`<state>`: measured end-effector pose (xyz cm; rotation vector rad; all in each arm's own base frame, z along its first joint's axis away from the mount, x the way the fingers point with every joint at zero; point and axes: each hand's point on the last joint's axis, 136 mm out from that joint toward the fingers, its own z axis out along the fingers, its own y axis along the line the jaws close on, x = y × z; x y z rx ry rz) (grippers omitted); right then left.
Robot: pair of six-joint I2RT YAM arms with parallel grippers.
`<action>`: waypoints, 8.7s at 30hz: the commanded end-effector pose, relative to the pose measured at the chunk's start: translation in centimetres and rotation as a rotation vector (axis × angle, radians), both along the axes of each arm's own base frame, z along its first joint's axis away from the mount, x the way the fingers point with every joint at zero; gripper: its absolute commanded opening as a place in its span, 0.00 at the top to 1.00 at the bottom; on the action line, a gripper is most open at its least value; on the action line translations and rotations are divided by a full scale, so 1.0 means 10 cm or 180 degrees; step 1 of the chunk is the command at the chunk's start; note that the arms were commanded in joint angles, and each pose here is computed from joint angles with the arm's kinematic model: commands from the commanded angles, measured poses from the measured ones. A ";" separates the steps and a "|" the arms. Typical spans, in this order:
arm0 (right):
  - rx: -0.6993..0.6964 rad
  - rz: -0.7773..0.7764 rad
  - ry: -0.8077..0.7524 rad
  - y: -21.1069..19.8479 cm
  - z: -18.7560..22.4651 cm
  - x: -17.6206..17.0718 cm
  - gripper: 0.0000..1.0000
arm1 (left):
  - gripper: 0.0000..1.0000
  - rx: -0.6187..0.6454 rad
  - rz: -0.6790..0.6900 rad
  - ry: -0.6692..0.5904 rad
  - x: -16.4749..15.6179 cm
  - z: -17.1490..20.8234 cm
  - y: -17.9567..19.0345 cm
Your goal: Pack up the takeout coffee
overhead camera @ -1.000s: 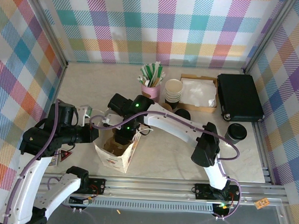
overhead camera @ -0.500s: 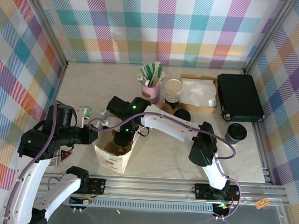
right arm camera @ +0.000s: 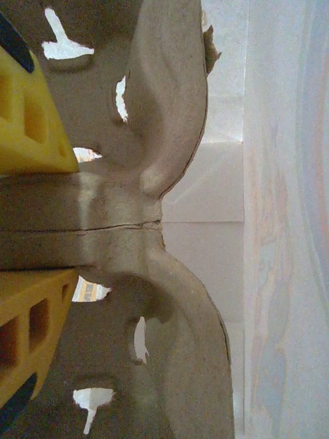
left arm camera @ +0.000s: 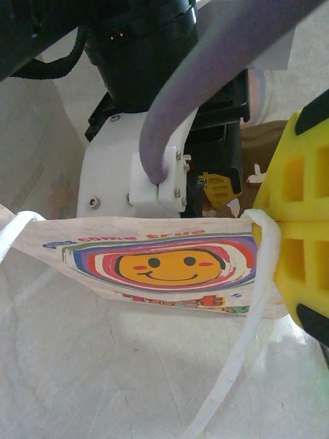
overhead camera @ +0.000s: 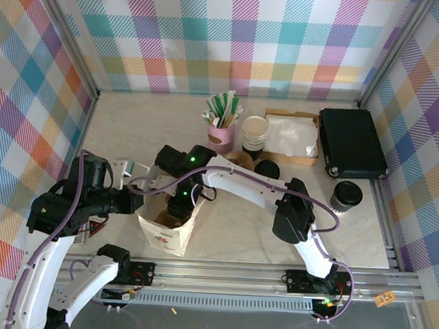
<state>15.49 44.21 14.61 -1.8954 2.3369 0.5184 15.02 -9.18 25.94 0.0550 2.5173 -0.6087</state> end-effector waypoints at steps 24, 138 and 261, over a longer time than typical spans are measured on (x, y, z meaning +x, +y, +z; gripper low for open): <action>-0.0419 -0.0049 0.0094 0.02 -0.42 -0.07 0.54 | 1.00 -0.0076 -0.0213 0.0002 -0.01 -0.01 -0.10; 0.1564 -0.0783 -0.0643 0.29 1.76 0.22 0.20 | 0.65 -0.0061 -0.0287 -0.0182 -0.06 0.31 -0.09; 0.3194 -0.2493 -0.3772 -2.85 3.23 0.70 0.20 | 0.50 -0.0193 -0.2803 -0.0111 -0.17 0.27 -3.07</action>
